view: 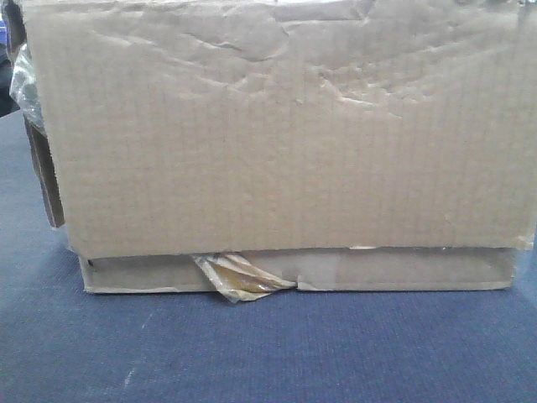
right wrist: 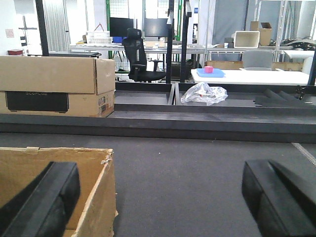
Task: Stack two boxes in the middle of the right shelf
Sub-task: 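Close both grippers on the box walls and lift the two-box stack, then hold the box stack with both grippers and back away from the table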
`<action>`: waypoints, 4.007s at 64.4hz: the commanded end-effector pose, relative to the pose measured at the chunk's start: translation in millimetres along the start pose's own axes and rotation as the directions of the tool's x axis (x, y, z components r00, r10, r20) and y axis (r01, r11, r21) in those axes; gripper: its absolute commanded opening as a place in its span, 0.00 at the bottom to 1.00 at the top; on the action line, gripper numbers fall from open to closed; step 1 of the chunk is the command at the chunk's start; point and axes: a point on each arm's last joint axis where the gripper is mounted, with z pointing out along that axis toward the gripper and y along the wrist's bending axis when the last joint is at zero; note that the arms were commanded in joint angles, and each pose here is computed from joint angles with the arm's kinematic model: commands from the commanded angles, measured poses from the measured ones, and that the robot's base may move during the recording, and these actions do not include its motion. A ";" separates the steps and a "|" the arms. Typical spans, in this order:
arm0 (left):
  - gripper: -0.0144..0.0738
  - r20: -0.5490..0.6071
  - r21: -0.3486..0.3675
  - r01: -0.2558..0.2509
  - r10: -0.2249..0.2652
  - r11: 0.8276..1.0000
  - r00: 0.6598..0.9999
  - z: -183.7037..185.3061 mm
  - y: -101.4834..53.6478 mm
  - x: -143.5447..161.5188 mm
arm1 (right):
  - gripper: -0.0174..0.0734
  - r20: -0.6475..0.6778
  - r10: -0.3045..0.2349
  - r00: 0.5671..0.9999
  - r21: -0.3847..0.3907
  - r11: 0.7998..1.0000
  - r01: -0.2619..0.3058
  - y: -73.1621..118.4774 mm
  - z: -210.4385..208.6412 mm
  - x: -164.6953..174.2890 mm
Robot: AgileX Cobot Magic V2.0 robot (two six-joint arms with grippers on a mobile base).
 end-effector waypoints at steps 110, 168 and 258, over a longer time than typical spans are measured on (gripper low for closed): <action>0.84 -0.278 0.213 -0.065 0.124 0.975 0.953 109.0 -135.8 44.6 | 0.82 -0.070 -0.008 0.998 -0.028 1.000 0.006 4.3 1.4 -31.8; 0.84 -0.552 0.185 0.005 0.100 0.983 0.828 98.8 -77.8 114.5 | 0.82 -0.758 -0.147 0.636 -0.211 0.977 -0.025 49.5 149.5 2.0; 0.04 -0.438 0.110 0.036 0.016 0.993 0.899 59.4 -63.7 86.0 | 0.02 -0.685 -0.131 0.717 -0.239 0.970 -0.052 54.8 155.5 -21.1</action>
